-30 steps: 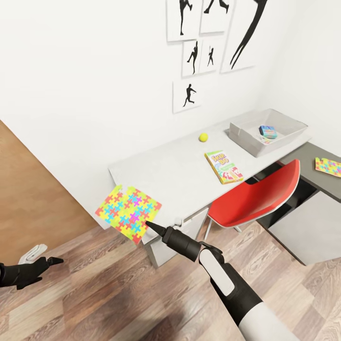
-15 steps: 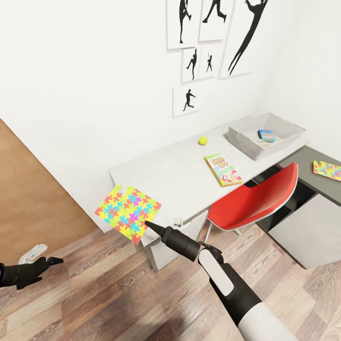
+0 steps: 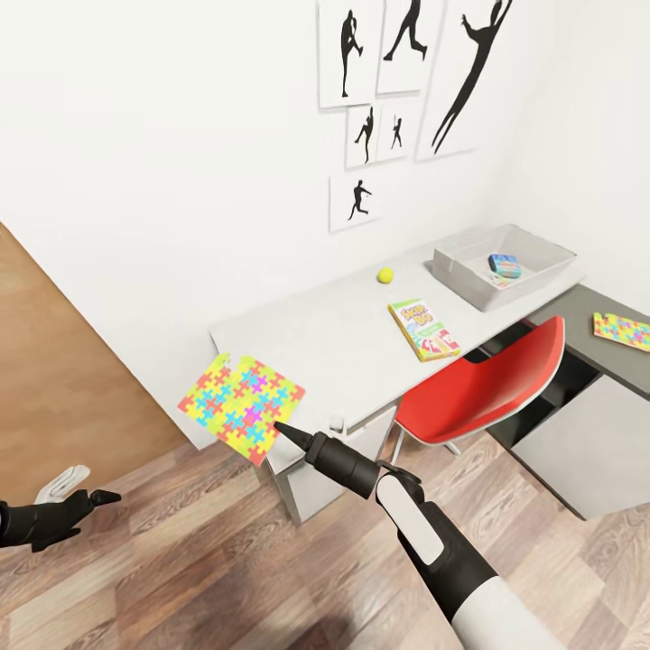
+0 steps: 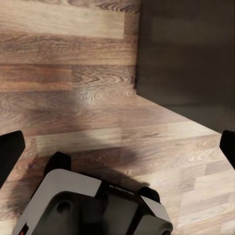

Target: Put all the toys in the child's room - the three board games (two on the bed and one on the table), the two jigsaw puzzles on the table, and the tennis ball on the table - inside the toy box on the table in the child's room.

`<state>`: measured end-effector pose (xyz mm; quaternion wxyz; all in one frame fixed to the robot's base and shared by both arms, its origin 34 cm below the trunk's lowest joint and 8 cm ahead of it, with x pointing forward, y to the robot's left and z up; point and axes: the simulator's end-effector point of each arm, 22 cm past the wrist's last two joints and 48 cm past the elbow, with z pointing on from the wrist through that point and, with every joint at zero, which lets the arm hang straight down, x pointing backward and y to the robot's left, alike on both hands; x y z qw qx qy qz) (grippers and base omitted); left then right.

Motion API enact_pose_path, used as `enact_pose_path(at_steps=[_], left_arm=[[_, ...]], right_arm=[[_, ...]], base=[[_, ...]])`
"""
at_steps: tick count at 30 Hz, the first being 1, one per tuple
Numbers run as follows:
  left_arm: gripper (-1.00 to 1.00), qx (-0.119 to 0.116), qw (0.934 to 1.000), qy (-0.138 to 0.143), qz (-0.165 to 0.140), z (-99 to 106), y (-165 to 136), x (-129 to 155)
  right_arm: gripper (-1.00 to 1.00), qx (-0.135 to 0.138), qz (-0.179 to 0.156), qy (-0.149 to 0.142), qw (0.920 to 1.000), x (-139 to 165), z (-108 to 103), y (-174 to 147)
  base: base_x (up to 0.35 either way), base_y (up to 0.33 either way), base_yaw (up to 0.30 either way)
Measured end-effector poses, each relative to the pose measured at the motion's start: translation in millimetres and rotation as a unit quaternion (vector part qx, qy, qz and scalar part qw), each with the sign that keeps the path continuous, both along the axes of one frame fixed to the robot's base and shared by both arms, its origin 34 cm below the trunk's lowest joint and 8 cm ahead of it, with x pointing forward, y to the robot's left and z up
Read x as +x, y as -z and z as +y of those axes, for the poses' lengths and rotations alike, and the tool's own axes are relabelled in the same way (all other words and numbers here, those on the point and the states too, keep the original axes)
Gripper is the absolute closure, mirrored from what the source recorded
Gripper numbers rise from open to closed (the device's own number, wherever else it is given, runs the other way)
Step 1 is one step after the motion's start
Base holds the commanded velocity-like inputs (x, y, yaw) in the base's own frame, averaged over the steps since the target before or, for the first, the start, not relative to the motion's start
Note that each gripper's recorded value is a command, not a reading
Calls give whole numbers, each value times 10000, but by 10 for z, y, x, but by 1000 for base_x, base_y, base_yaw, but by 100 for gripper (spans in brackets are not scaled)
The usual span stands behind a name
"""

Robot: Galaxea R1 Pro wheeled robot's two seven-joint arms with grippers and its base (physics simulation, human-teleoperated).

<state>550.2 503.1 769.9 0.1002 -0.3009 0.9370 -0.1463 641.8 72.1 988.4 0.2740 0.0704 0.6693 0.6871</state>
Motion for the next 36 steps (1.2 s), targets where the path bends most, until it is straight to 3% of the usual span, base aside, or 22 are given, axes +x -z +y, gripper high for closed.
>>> enact_pose_path(at_steps=[24,32,36], left_arm=[[-100,-2,9998,-1,-194,-1,-175,88],[-100,-2,9997,-1,-260,-1,-234,115],[-100,-3,9996,-1,-291,-1,-264,129]], right_arm=[[100,-31,-214,-15,9998,-8,21,-202],[100,-38,-370,99,9993,29,-2,-289],[100,-106,-440,3,9990,-27,57,-303]], base=[[0,0,0],[0,0,0],[0,0,0]])
